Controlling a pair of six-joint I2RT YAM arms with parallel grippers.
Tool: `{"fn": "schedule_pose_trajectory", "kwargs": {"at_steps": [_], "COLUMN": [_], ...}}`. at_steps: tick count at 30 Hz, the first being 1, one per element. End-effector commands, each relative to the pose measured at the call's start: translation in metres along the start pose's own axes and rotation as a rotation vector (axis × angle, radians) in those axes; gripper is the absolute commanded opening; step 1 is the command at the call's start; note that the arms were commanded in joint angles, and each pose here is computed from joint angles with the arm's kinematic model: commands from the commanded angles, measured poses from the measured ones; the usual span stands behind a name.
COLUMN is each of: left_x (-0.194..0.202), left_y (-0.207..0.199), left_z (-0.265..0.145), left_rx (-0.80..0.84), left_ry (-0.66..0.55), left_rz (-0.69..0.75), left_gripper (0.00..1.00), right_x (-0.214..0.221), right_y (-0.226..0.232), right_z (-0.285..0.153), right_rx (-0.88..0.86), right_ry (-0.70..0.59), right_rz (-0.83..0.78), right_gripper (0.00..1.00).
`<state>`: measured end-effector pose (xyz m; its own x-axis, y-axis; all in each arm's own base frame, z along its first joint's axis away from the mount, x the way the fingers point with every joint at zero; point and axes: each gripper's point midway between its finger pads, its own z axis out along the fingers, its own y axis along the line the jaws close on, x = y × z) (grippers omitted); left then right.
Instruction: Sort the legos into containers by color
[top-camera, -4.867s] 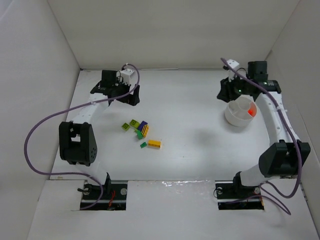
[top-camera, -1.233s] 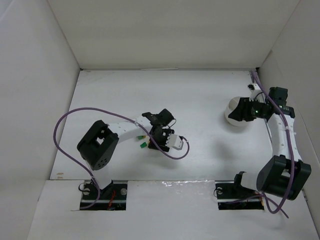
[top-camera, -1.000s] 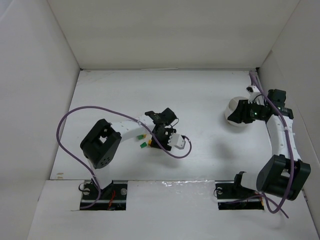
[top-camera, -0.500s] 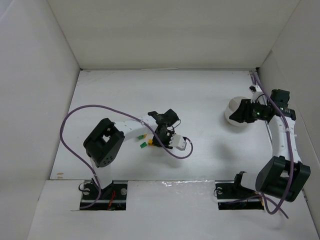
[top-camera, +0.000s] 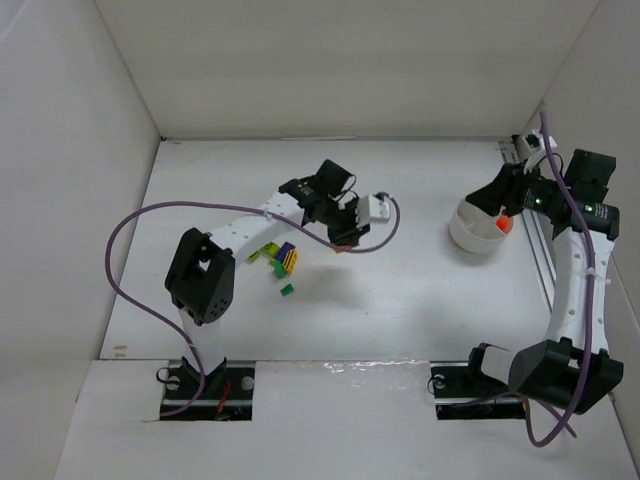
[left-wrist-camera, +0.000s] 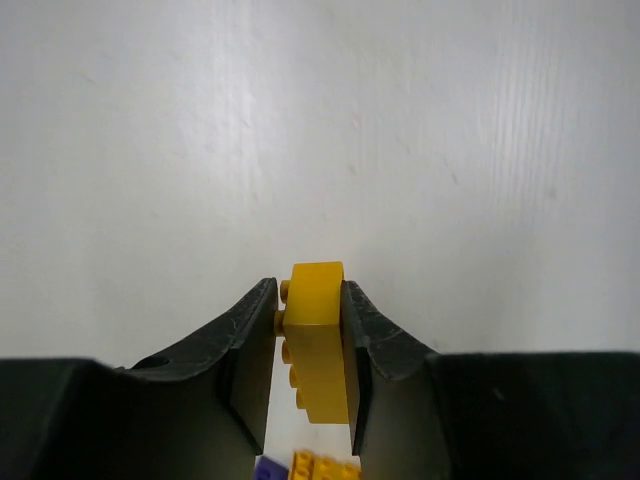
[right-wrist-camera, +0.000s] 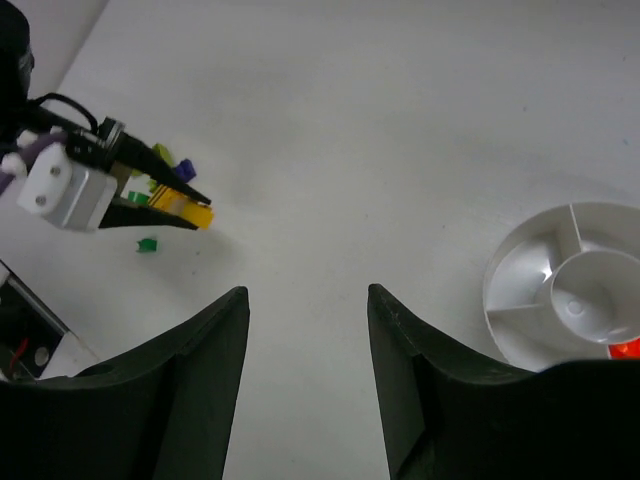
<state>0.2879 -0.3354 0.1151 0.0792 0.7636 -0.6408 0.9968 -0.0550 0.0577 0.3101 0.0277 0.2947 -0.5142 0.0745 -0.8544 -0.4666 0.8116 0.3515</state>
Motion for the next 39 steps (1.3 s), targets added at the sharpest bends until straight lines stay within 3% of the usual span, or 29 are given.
{"fn": "schedule_pose_trajectory", "kwargs": {"at_steps": [1, 2, 4, 5, 10, 15, 21, 25, 26, 30, 32, 33, 35, 36, 39], "left_x": [-0.073, -0.106, -0.123, -0.148, -0.197, -0.234, -0.276, -0.281, -0.282, -0.274, -0.261, -0.258, -0.237, -0.235, -0.219], "left_y": [0.016, 0.031, 0.037, 0.052, 0.071, 0.08, 0.07, 0.073, 0.074, 0.081, 0.082, 0.083, 0.082, 0.083, 0.071], "left_z": [-0.025, -0.038, -0.042, -0.053, -0.067, -0.044, -0.032, -0.037, -0.045, -0.083, -0.095, -0.126, -0.132, -0.159, -0.175], "left_rx": [0.011, -0.037, -0.062, -0.121, -0.088, 0.047, 0.08, 0.092, 0.104, 0.127, 0.159, 0.137, 0.142, 0.106, 0.14], "left_ry": [-0.308, -0.432, -0.531, -0.644, -0.894, -1.012, -1.143, -1.223, -1.249, -1.309, -1.309, -1.344, -1.322, -1.342, -1.322], "left_rz": [-0.16, -0.114, -0.136, -0.086, -0.216, -0.271, -0.146, -0.18, -0.192, -0.207, -0.27, -0.236, -0.304, -0.284, -0.32], "left_gripper": [0.0, 0.0, 0.0, 0.0, 0.0, 0.0, 0.0, 0.0, 0.0, 0.0, 0.0, 0.0, 0.0, 0.0, 0.0], "right_x": [-0.047, -0.054, -0.068, -0.074, -0.106, -0.137, -0.143, -0.112, -0.103, -0.041, -0.026, -0.023, -0.023, -0.023, -0.028], "right_y": [0.036, 0.039, 0.046, 0.048, 0.067, 0.088, 0.082, 0.065, 0.061, 0.051, 0.048, 0.044, 0.05, 0.048, 0.049], "right_z": [-0.021, -0.023, -0.028, -0.03, -0.045, -0.067, -0.068, -0.054, -0.05, -0.027, -0.019, -0.013, -0.01, -0.005, 0.0], "right_rx": [-0.063, -0.062, -0.075, -0.075, -0.082, -0.054, -0.021, 0.003, -0.007, -0.112, -0.159, -0.184, -0.271, -0.3, -0.386], "right_ry": [-0.116, -0.131, -0.154, -0.169, -0.271, -0.415, -0.422, -0.318, -0.28, -0.116, -0.088, -0.077, -0.084, -0.082, -0.103], "right_rz": [-0.028, -0.028, -0.004, -0.005, -0.045, -0.059, -0.03, -0.009, -0.094, -0.094, -0.064, -0.051, -0.05, -0.039, -0.029], "right_gripper": [0.56, 0.56, 0.56, 0.56, 0.58, 0.69, 0.69, 0.62, 0.59, 0.58, 0.56, 0.56, 0.56, 0.58, 0.59]}}
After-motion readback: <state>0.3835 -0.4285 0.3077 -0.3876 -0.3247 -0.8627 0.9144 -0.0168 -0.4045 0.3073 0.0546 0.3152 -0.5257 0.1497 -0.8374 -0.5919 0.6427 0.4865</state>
